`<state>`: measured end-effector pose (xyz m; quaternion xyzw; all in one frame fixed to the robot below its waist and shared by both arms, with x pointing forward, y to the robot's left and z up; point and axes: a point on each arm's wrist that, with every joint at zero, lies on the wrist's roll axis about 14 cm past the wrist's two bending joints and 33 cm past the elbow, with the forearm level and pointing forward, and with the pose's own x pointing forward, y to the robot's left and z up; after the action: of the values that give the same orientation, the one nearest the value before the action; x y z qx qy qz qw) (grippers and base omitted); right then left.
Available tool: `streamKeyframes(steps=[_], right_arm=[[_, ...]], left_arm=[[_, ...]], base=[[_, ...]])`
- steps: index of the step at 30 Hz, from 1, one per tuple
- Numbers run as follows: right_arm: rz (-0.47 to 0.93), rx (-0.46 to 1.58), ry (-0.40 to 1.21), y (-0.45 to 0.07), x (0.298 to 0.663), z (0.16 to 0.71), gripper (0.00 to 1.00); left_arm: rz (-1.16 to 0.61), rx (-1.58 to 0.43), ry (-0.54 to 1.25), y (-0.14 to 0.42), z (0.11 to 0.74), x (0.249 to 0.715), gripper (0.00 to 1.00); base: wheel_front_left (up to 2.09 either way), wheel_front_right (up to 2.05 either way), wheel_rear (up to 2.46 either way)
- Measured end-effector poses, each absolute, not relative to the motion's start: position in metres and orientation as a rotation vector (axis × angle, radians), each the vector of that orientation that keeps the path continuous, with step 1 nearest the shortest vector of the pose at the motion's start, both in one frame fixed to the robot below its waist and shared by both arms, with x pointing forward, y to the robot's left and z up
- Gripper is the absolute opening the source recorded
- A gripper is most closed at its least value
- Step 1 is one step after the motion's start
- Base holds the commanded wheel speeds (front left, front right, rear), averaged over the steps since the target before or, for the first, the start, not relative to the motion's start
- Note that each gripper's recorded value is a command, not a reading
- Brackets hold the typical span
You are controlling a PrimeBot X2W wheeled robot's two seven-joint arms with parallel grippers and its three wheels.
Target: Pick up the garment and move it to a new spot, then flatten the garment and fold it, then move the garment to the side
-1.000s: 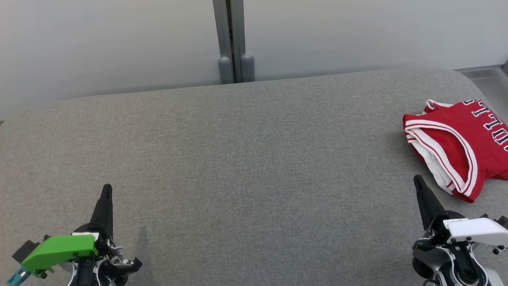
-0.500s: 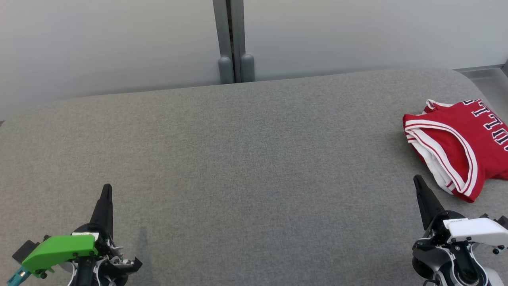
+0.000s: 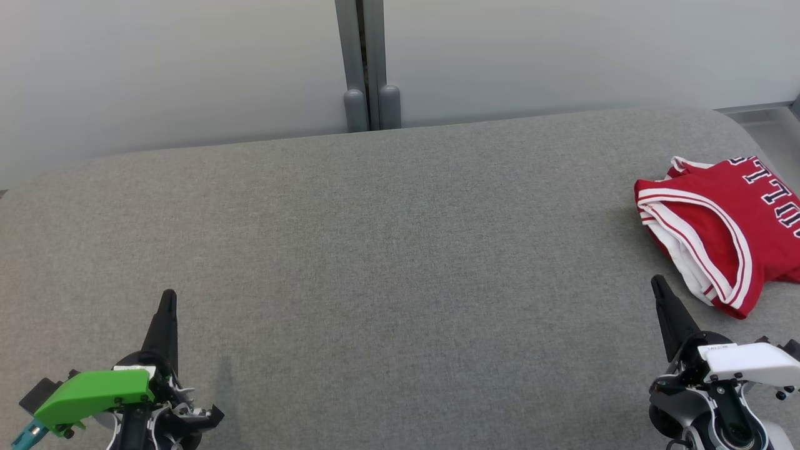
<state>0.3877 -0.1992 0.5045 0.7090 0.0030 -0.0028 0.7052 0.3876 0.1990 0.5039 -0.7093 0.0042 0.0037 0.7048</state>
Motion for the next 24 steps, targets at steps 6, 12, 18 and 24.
streamKeyframes(steps=[6,12,18,24], right_arm=[[-0.006,1.576,0.007,-0.1992,0.3877,0.5045,0.0],[-0.006,1.576,0.007,-0.1992,0.3877,0.5045,0.0],[-0.006,1.576,0.007,-0.1992,0.3877,0.5044,0.0],[-0.006,1.576,0.007,-0.1992,0.3877,0.5045,0.0]], left_arm=[[0.008,-1.577,0.009,0.199,0.5039,0.3876,0.0],[0.008,-1.577,0.009,0.199,0.5039,0.3876,0.0],[0.008,-1.577,0.009,0.199,0.5039,0.3876,0.0],[0.008,-1.577,0.009,0.199,0.5039,0.3876,0.0]], base=[[0.0,0.0,0.0],[0.0,0.0,0.0],[0.0,0.0,0.0],[0.0,0.0,0.0]])
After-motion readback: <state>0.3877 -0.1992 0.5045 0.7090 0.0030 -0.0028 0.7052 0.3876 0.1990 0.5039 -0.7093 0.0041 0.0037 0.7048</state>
